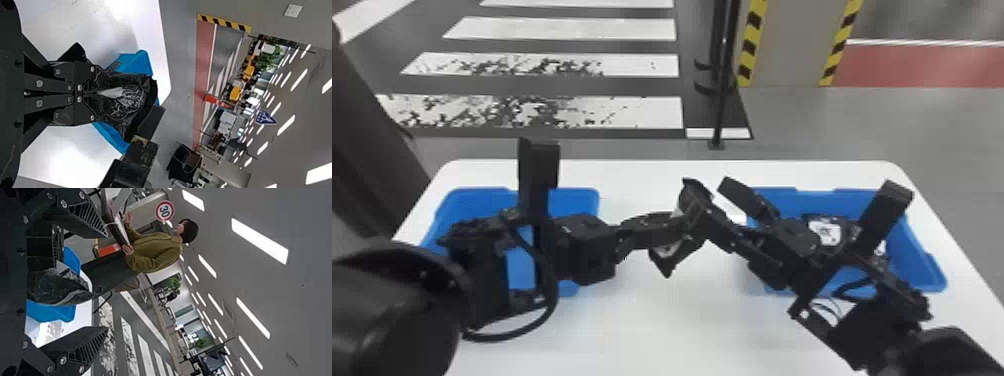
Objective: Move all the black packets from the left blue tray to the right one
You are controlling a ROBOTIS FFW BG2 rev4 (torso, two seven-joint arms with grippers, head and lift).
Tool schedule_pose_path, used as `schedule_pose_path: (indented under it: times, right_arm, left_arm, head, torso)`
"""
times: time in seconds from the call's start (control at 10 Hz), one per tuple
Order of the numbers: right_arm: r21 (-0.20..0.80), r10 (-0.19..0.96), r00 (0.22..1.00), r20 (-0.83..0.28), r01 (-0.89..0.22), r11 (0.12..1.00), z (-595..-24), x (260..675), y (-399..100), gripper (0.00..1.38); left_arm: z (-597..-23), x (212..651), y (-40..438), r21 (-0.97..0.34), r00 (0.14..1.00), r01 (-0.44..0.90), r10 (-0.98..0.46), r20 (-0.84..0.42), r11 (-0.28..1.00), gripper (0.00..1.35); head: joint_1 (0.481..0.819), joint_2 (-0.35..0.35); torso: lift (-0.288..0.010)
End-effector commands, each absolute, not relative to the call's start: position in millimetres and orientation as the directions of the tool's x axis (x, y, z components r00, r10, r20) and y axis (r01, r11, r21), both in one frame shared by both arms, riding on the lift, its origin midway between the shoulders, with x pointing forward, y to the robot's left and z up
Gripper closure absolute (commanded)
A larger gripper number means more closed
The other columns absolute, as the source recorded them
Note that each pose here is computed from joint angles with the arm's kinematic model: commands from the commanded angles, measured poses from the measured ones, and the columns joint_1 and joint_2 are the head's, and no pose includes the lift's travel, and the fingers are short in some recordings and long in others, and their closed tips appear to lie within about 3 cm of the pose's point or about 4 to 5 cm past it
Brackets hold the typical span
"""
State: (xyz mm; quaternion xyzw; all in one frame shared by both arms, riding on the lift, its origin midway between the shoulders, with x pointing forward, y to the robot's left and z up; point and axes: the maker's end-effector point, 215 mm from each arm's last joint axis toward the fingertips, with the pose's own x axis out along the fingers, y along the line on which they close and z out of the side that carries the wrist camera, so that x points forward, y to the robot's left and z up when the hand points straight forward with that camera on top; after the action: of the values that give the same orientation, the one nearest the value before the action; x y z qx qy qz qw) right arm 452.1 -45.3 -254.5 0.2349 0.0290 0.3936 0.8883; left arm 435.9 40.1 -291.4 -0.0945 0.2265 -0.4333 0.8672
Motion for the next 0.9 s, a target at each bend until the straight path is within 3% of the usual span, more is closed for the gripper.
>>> schedule_pose_path:
  times: [0.0,0.1,0.3,0.4,0.7,0.8]
  right_arm:
    - [0.455,0.729,0.672,0.131,-0.694,0.558,-257,449,-34,0.20]
    - [0.468,0.732,0.671,0.118,-0.688,0.555,-264,449,-33,0.27]
    - [0.462,0.735,0.670,0.105,-0.687,0.561,-267,451,-33,1.10]
    - [0.451,0.730,0.674,0.109,-0.688,0.568,-265,453,-35,1.29]
    - [0.451,0.732,0.671,0.120,-0.693,0.562,-264,455,-34,1.28]
    - [0.457,0.733,0.668,0.124,-0.695,0.556,-264,454,-33,1.28]
  left_arm:
    - [-286,435,33,-0.360,0.514,0.721,-0.805,-0.296,0.592,1.15]
    - [-283,434,30,-0.361,0.509,0.727,-0.812,-0.287,0.584,1.15]
    - [-282,433,28,-0.364,0.505,0.730,-0.816,-0.282,0.578,1.15]
    - [-282,432,27,-0.367,0.501,0.732,-0.819,-0.280,0.574,1.15]
    - [-277,431,23,-0.372,0.498,0.738,-0.827,-0.262,0.563,1.14]
    - [-274,433,24,-0.374,0.507,0.735,-0.825,-0.251,0.565,0.97]
  head:
    - [0.695,-0.008]
    - [0.695,-0.003]
    - [0.695,-0.003]
    - [0.695,-0.005]
    - [0.695,-0.013]
    - [0.695,-0.014]
  torso:
    - [-0.140]
    - [-0.140]
    - [-0.140]
    - [-0.140]
    - [-0.140]
    - [-0.140]
